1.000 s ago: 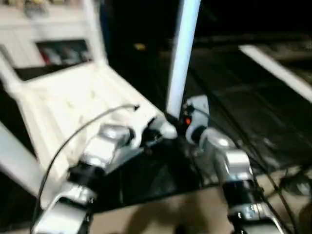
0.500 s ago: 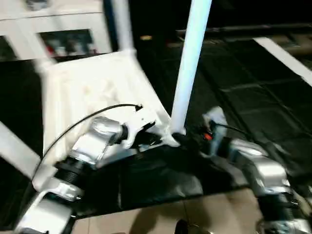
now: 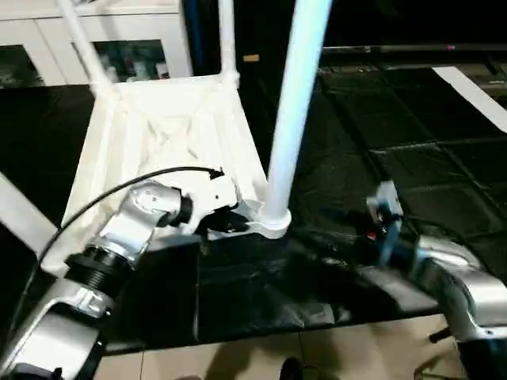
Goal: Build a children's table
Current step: Rotate leg to tighten
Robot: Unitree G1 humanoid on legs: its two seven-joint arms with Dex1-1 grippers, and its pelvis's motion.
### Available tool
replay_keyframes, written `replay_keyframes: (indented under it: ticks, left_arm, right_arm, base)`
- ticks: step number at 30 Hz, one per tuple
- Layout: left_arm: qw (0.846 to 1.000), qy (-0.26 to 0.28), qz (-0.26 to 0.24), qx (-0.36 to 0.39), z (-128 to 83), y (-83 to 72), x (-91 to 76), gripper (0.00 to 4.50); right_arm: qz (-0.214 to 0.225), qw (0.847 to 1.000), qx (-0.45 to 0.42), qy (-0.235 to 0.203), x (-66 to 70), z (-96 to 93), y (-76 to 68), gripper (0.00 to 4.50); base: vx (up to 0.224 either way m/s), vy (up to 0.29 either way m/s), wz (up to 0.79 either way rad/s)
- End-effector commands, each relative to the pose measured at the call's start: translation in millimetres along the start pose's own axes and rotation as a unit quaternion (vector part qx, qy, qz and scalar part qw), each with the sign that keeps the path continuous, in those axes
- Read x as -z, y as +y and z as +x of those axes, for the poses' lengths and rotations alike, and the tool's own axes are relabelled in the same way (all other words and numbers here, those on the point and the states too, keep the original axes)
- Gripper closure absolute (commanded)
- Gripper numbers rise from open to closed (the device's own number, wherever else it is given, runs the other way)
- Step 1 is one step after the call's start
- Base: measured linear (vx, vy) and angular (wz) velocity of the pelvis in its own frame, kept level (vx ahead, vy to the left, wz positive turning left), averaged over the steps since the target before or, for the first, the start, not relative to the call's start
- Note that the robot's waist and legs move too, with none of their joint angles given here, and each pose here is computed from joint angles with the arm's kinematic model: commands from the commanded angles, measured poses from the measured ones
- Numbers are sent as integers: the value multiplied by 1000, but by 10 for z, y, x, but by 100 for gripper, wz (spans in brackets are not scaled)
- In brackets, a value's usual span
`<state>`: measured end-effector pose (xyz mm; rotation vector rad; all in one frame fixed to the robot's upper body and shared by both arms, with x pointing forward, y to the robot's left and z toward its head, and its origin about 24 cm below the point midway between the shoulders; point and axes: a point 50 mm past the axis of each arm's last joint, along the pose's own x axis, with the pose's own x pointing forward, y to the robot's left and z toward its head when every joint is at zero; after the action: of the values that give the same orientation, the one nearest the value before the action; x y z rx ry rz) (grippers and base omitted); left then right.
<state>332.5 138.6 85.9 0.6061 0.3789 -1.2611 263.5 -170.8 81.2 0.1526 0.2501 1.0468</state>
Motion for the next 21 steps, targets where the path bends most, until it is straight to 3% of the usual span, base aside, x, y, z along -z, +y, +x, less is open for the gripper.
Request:
replay_keyframes:
  ticks: [1, 5, 8, 13, 15, 16, 18, 20, 21]
  left_arm:
    - [999, -39, 3, -30, -96, 89, -115, 423]
    - [996, -87, -8, -33, -180, 74, -187, 386]
    - [993, -113, -2, -33, -282, 60, -237, 356]
    - [991, -122, -8, -46, -457, 27, -241, 319]
    - [984, -153, -33, -88, -562, -14, -254, 296]
    - [970, -188, -67, -141, -621, -92, -240, 296]
    - [962, -198, -86, -168, -628, -137, -214, 270]
    - [939, -220, -132, -231, -597, -236, -170, 262]
    - [936, -222, -137, -237, -594, -248, -164, 262]
  right_arm:
    - [-3, 1000, 2, -4, -28, -3, 24, 9]
    - [5, 999, 40, -11, -1, 2, 9, 6]
    - [30, 999, 34, -19, 13, -2, 80, 6]
    - [15, 998, 52, -27, 36, 10, 131, 6]
    - [9, 996, 83, -29, 51, 19, 135, 6]
    - [-3, 993, 114, -24, 74, 17, 152, 6]
    - [-10, 991, 129, -20, 87, 12, 161, 6]
    - [-4, 986, 165, -25, 111, 22, 176, 6]
    - [-3, 985, 169, -25, 115, 23, 177, 6]
  base:
    - [0, 0, 0]
    - [0, 0, 0]
    - [0, 0, 0]
    - [0, 0, 0]
    - [0, 0, 0]
    - [0, 0, 0]
    - [0, 0, 0]
    - [0, 0, 0]
    - [0, 0, 0]
